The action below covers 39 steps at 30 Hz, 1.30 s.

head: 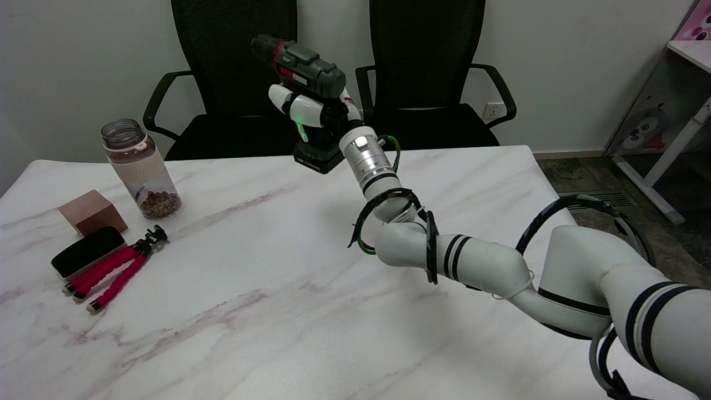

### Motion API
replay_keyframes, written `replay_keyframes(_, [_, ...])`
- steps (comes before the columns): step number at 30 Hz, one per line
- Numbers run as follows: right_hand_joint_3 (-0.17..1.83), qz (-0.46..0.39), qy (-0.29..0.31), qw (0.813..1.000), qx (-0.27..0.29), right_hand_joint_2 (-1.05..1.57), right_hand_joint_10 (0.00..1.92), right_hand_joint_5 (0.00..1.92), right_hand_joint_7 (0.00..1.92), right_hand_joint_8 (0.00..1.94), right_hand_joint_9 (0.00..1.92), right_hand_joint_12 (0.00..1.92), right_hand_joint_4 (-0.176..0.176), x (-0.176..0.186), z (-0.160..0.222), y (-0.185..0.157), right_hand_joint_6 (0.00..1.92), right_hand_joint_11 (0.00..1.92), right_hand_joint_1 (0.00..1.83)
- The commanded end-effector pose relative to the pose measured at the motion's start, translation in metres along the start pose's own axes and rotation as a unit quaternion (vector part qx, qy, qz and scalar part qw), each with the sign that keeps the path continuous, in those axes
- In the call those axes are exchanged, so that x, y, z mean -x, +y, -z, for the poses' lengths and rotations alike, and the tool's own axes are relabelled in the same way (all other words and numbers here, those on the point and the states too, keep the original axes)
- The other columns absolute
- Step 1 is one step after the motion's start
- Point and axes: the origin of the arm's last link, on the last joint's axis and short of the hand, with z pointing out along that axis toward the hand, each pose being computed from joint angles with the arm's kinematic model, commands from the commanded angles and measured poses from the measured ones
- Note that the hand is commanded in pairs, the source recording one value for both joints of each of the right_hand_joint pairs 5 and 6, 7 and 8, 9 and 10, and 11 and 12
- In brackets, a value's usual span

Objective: Pick up the power screwdriver.

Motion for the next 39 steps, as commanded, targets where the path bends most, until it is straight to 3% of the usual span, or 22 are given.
replay_keyframes(1, [0.58,0.004,0.005,1.0,-0.013,0.89,1.92,1.33,1.33,1.33,1.92,1.92,0.076,-0.012,-0.005,-0.009,1.33,1.92,0.87])
replay_keyframes(2, [0.58,0.004,0.006,1.0,-0.014,0.9,1.92,1.48,1.48,1.48,1.92,1.92,0.176,-0.013,-0.005,-0.009,1.48,1.92,0.87])
replay_keyframes(5, [0.6,0.004,0.008,1.0,-0.016,0.93,1.92,1.76,1.76,1.76,1.92,1.92,0.176,-0.015,-0.005,-0.01,1.76,1.92,0.85])
replay_keyframes(9, [0.61,0.0,0.014,1.0,-0.022,0.94,1.92,1.91,1.91,1.91,1.92,1.92,0.176,-0.019,-0.006,-0.013,1.91,1.92,0.84])
replay_keyframes(25, [0.64,-0.012,0.045,0.997,-0.06,0.93,1.92,1.92,1.92,1.92,1.92,1.92,0.176,-0.059,-0.003,-0.036,1.92,1.92,0.83])
replay_keyframes(39, [0.62,-0.033,0.026,0.994,-0.104,0.96,1.92,1.9,1.9,1.9,1.92,1.92,0.176,-0.072,0.009,-0.069,1.9,1.92,0.83])
